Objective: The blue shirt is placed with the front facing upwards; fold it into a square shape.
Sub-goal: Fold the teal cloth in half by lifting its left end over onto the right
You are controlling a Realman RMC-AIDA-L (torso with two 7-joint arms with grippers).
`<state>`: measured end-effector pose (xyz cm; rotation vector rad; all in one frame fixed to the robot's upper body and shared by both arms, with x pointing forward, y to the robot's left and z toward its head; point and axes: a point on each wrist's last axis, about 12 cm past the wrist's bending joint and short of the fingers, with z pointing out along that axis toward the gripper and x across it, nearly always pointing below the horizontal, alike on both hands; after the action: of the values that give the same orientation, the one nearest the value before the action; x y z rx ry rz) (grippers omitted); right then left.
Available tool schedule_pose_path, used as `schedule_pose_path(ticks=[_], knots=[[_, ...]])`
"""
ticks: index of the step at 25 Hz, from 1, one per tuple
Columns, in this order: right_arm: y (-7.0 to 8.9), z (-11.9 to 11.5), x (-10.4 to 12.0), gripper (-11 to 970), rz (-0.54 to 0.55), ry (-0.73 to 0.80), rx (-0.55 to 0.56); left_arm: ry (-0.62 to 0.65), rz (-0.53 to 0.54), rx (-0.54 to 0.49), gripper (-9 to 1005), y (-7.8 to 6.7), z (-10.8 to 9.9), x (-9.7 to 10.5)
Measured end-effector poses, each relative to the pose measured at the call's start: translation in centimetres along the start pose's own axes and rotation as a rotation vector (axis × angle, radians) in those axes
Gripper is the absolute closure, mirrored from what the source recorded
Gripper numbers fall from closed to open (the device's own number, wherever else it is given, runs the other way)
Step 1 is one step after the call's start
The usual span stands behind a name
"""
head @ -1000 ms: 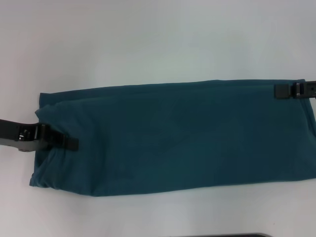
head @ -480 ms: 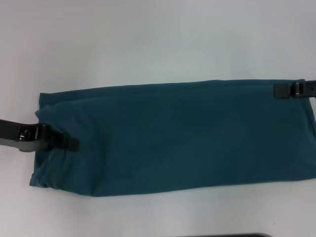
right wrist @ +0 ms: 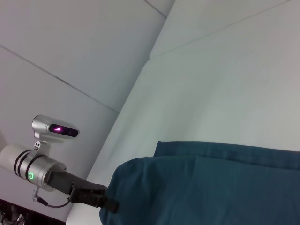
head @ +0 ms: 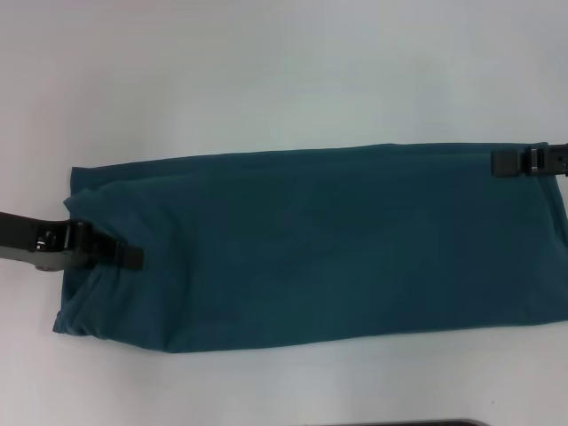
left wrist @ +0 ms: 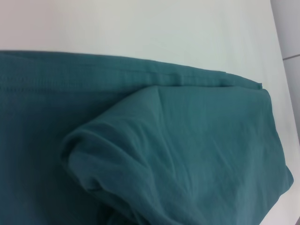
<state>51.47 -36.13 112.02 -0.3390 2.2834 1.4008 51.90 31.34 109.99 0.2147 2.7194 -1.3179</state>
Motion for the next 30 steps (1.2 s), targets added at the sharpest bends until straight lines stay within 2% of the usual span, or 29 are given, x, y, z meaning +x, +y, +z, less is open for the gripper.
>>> schedule_pose_path(ticks=[30], knots=[[0.05,0.15,0.05,65,0.005,0.005,-0.006,0.001,-0.002,-0.001,939,0.10,-0.01,0.16]])
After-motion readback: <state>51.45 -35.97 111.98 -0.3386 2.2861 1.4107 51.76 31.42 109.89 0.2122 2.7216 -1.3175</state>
